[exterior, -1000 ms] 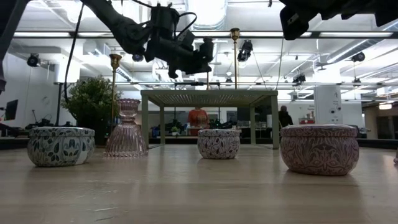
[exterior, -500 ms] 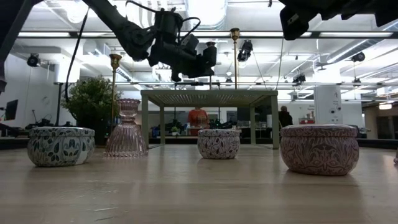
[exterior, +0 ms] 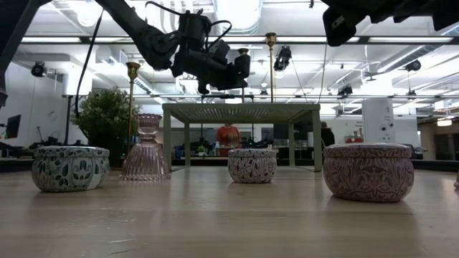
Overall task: Stock candles and vases on shelf
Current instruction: Align the bottom gold candle holder with the other gold candle holder on the shelf, then align the gold candle holder with the other gold candle holders on the shelf
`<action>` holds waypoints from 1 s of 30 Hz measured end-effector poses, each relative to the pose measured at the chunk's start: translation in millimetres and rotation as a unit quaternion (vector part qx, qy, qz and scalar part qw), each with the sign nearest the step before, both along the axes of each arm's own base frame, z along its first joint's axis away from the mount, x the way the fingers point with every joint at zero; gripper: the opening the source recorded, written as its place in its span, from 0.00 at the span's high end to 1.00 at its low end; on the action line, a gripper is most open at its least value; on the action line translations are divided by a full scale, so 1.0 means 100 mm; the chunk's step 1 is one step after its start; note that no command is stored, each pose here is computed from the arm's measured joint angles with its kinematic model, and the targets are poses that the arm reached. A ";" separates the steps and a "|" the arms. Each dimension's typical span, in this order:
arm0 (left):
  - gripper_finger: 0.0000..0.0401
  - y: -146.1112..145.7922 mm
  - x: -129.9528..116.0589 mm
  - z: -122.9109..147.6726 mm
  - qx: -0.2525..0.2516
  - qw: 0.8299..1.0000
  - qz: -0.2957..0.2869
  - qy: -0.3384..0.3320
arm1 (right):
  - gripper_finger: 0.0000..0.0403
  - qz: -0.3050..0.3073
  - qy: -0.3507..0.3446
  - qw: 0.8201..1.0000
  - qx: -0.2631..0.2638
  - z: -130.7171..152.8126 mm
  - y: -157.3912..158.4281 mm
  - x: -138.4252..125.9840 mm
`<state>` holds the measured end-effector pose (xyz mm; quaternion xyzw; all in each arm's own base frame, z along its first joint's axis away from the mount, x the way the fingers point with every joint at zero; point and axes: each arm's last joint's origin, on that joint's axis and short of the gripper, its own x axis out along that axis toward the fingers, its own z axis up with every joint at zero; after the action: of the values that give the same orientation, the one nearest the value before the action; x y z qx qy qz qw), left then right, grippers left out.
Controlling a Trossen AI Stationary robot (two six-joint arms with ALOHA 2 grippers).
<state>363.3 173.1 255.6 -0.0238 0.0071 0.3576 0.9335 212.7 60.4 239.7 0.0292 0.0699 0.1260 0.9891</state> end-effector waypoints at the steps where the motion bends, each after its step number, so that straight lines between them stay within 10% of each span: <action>1: 0.92 0.00 0.00 0.00 0.000 1.000 0.000 0.000 | 0.98 0.000 0.000 1.000 0.001 0.00 0.00 0.00; 30: 0.56 -0.29 -0.29 0.34 -0.003 0.991 -0.070 0.118 | 0.98 0.000 0.003 1.000 0.003 0.00 0.00 0.00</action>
<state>334.4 144.4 289.9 0.0159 0.1195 0.2917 0.9489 212.6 60.4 239.3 0.0325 0.0722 0.1262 0.9888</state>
